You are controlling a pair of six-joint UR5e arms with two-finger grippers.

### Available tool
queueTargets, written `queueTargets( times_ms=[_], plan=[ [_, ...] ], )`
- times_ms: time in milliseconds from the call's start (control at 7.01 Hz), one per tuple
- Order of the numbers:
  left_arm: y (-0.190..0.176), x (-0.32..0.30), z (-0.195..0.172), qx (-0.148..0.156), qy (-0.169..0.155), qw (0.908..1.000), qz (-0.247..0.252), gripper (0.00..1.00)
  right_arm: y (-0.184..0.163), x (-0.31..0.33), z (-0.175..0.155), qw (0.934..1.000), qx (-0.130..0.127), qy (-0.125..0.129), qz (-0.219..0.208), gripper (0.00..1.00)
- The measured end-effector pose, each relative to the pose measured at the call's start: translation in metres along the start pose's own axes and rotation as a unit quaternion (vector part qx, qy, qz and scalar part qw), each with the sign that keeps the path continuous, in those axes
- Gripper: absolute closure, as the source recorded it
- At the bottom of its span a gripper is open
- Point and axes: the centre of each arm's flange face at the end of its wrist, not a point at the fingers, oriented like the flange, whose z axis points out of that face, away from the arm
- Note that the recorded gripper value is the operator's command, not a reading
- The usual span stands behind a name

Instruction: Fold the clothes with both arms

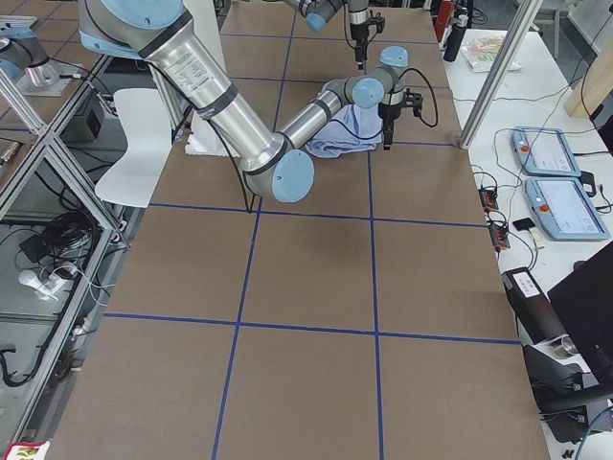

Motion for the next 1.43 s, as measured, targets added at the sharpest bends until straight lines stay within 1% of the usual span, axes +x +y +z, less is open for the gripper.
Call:
queueTargets(
  times_ms=[143,285,428,570,713,855,998,1141,1283,1426],
  plan=[
    [0.005,-0.041,-0.014,-0.002,-0.020,0.9988,0.045,0.00,0.000,0.061,-0.014,0.9988,-0.005,0.017,-0.046,0.00],
    [0.011,-0.091,-0.029,-0.007,-0.040,0.9954,0.087,0.00,0.004,0.123,-0.028,0.9952,-0.012,0.032,-0.092,0.00],
    [0.021,-0.148,-0.047,-0.016,-0.051,0.9919,0.115,0.00,0.015,0.181,-0.038,0.9908,-0.024,0.037,-0.128,0.00],
    [0.040,-0.206,-0.066,-0.028,-0.055,0.9902,0.126,0.00,0.029,0.237,-0.045,0.9872,-0.035,0.032,-0.152,0.00],
    [0.064,-0.256,-0.083,-0.035,-0.058,0.9909,0.116,0.00,0.046,0.296,-0.051,0.9843,-0.043,0.030,-0.169,0.00],
    [0.090,-0.299,-0.094,-0.043,-0.067,0.9927,0.091,0.00,0.068,0.361,-0.055,0.9818,-0.054,0.025,-0.181,0.00],
    [0.113,-0.335,-0.100,-0.051,-0.077,0.9939,0.060,0.00,0.093,0.423,-0.058,0.9808,-0.060,0.014,-0.185,0.00],
    [0.129,-0.371,-0.112,-0.048,-0.088,0.9945,0.032,0.00,0.123,0.479,-0.058,0.9821,-0.059,0.006,-0.178,0.00],
    [0.146,-0.398,-0.124,-0.046,-0.096,0.9941,0.022,0.00,0.153,0.519,-0.055,0.9849,-0.057,-0.001,-0.163,0.00],
    [0.168,-0.418,-0.132,-0.051,-0.095,0.9940,0.019,0.00,0.177,0.546,-0.050,0.9877,-0.058,-0.006,-0.145,0.00]
  ],
)
